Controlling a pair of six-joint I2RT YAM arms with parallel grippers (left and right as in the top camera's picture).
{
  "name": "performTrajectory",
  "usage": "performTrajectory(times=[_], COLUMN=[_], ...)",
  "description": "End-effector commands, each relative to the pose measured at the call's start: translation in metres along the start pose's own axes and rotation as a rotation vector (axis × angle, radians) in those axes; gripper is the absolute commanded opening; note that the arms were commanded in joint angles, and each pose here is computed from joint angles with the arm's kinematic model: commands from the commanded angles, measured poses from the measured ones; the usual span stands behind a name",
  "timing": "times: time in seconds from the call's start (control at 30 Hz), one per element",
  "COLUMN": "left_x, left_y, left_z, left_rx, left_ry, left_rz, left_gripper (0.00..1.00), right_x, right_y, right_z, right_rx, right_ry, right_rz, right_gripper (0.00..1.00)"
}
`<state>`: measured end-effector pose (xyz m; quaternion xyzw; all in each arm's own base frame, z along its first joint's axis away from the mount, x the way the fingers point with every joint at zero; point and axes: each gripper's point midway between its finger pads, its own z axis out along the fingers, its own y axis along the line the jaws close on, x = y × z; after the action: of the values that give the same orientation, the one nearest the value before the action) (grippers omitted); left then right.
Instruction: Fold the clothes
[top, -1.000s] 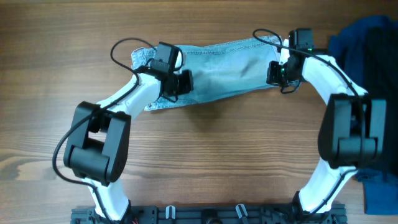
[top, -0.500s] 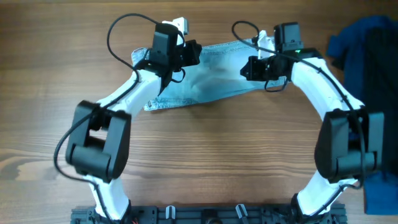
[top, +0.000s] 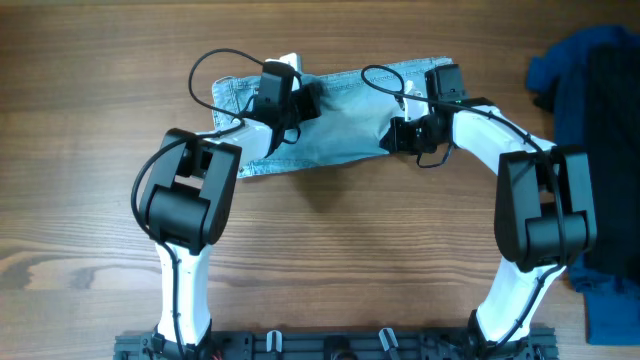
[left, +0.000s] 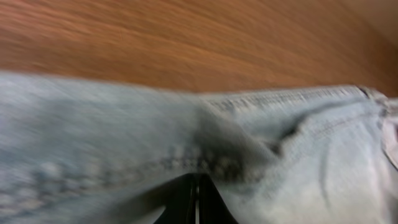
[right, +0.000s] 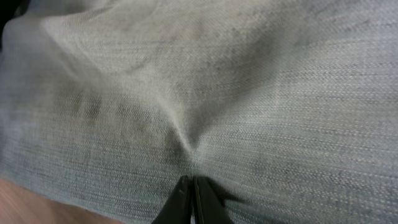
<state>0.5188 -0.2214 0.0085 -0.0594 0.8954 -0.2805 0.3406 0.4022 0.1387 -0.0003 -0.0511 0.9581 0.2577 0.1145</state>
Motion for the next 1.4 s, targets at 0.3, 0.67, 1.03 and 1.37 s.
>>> performTrajectory(times=[0.3,0.67,1.03,1.37], left_x=[-0.078,-0.13,-0.069,-0.06], left_y=[0.012,-0.022,0.098,0.108], left_z=[-0.023,-0.134,-0.182,-0.188], left_rx=[0.054,0.011,-0.319,-0.358], left_ry=[-0.178,-0.179,0.117,0.153], left_rz=[-0.018,-0.057,-0.234,-0.219], left_gripper=[0.04,0.36,0.63,0.88], right_x=[0.011,-0.058,-0.064,-0.043], right_y=[-0.012,0.018,-0.077,-0.137], right_z=[-0.002,-0.104,-0.145,-0.133], right_rx=[0.077,0.211,0.415,0.355], right_ry=[0.027,-0.233,-0.288,-0.225], right_rz=[0.051,-0.12,0.016,0.174], right_gripper=[0.04,0.4,0.51,0.59])
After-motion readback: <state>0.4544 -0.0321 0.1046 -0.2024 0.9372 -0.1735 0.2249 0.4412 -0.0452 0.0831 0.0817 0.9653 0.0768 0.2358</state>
